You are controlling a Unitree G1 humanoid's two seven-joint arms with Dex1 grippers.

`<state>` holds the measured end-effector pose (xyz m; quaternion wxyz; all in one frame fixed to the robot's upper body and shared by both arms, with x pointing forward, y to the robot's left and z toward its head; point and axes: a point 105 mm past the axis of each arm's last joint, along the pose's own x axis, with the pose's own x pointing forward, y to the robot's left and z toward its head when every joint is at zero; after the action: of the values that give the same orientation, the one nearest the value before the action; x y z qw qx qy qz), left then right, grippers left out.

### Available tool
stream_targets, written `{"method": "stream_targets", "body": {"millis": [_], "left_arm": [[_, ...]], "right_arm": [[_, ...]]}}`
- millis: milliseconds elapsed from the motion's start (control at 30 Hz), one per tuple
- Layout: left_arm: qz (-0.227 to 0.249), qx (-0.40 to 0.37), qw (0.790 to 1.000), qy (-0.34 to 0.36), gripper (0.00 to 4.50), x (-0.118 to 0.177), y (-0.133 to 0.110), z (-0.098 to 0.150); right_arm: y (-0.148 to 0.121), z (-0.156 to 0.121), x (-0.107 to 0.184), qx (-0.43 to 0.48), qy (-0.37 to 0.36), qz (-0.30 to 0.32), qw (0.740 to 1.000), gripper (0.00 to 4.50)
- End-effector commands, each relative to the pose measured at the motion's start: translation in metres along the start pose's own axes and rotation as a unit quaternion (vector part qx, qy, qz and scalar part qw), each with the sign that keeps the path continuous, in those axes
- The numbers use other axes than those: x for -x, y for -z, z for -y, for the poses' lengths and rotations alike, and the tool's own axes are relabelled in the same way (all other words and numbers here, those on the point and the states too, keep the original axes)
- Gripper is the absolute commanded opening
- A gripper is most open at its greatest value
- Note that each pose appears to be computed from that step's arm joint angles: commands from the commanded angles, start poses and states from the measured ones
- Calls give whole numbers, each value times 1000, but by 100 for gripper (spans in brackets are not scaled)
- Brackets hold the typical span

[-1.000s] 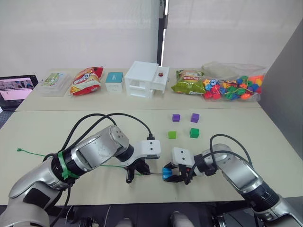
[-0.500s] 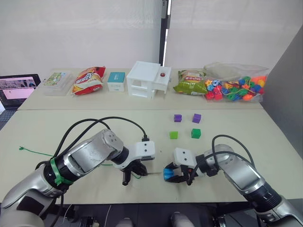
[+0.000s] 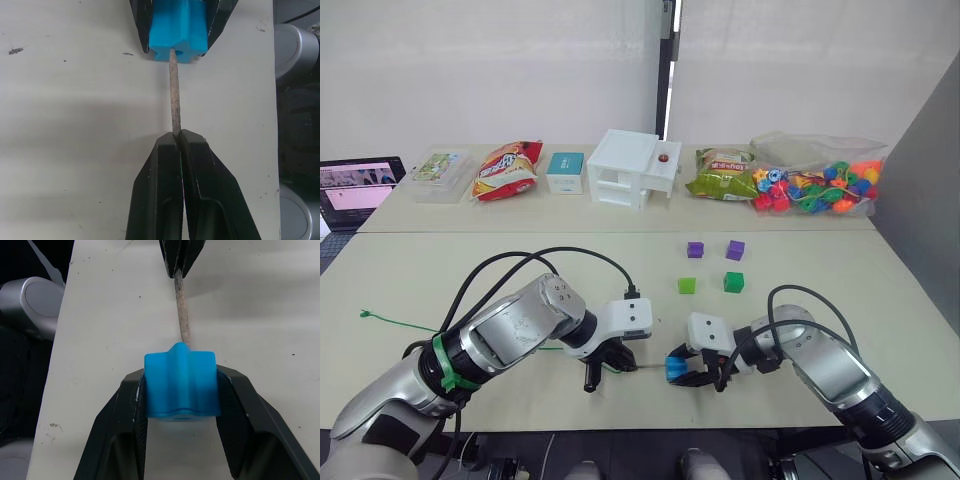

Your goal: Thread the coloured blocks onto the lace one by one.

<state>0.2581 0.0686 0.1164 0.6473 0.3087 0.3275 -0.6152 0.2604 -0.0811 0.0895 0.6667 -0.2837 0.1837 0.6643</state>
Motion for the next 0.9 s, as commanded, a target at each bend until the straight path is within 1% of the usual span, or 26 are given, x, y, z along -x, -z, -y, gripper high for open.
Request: {"method": "stream_targets", "body": {"millis": [33, 400, 800, 900], "left_arm": [[8, -25, 1000, 1, 0, 4, -11, 3], [0, -20, 1000, -2, 0, 3, -7, 3], [10, -21, 1000, 4, 0, -5, -12, 6], [12, -22, 1000, 7, 0, -6, -14, 7]], "right_arm": [[3, -3, -1, -5, -10, -7, 1000, 137], [2, -2, 0, -7, -7, -6, 1000, 137], [1, -3, 0, -11, -8, -3, 1000, 137], [-3, -1, 0, -30, -3, 15, 999, 137]]}}
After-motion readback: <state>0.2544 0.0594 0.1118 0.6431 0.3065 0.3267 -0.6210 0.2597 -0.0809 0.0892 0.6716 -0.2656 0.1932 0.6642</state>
